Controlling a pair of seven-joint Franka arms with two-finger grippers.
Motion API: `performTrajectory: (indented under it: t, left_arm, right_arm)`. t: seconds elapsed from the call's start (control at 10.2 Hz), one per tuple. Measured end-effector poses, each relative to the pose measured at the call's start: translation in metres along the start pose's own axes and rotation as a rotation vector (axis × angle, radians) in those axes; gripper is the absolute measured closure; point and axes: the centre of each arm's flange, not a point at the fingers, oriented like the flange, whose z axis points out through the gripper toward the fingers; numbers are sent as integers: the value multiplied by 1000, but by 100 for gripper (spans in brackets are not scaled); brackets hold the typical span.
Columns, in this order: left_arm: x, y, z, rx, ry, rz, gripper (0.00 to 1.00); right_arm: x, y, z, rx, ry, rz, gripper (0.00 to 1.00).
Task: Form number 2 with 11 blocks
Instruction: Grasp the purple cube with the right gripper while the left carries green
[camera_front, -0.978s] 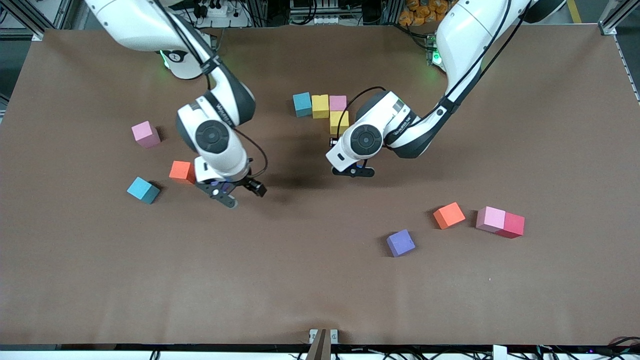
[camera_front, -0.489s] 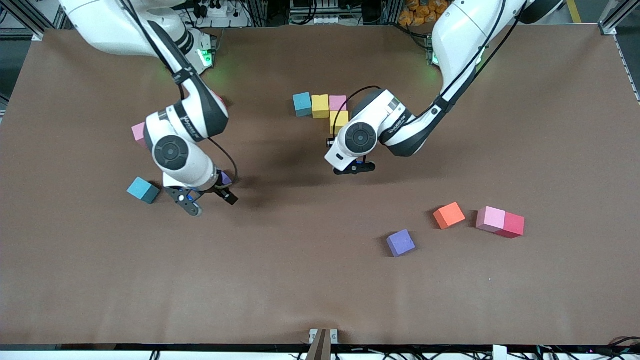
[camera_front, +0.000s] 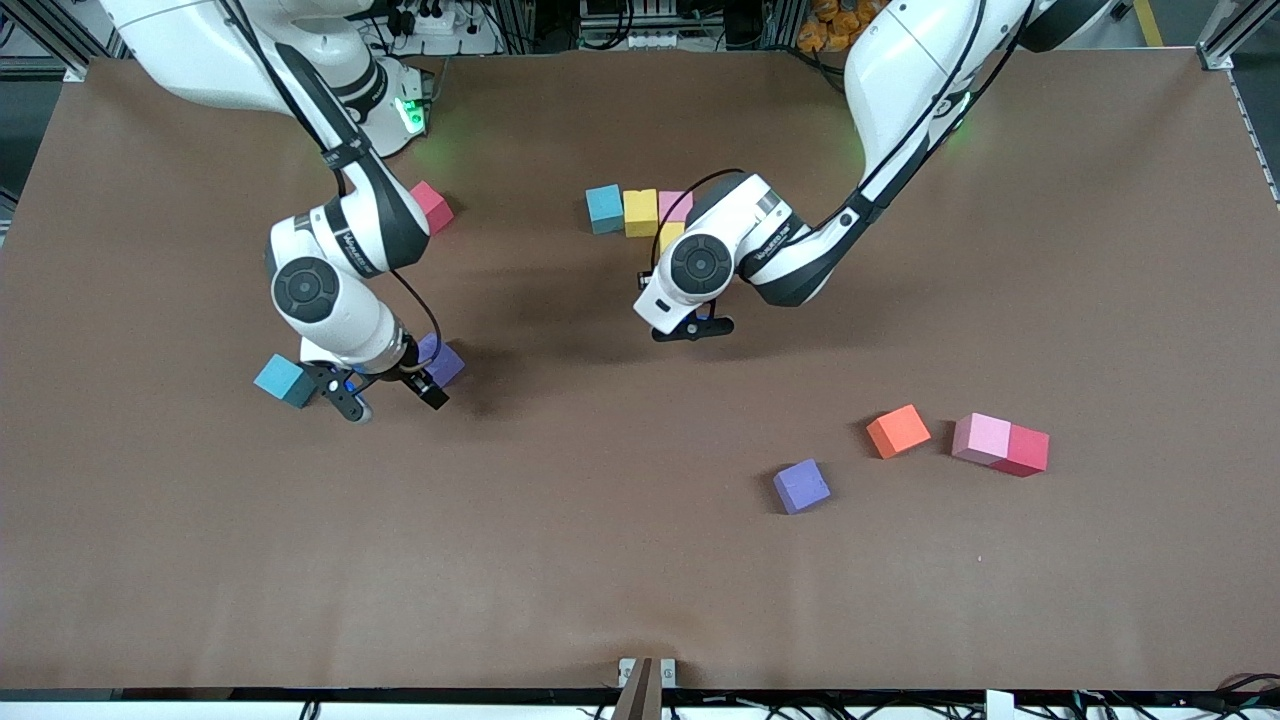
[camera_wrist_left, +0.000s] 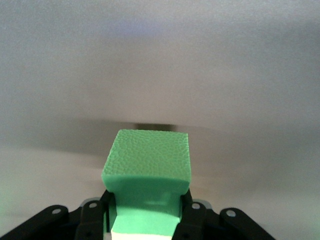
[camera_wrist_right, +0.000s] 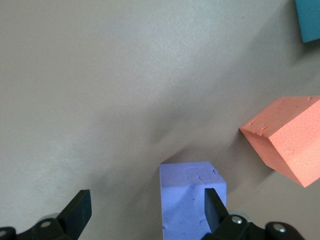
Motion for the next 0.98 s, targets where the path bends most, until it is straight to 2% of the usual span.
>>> performTrajectory:
  t: [0.39, 0.59, 0.98]
  left_arm:
    - [-9, 4, 13, 35, 9, -28, 50]
    - [-16, 8, 18, 69, 43, -22, 50]
    - [-17, 8, 20, 75, 49, -16, 50]
  right_arm:
    - [-6, 14, 13, -25, -12, 1, 0]
    - [-9, 19, 16, -26, -12, -1, 0]
    - [-17, 28, 29, -9, -11, -4, 0]
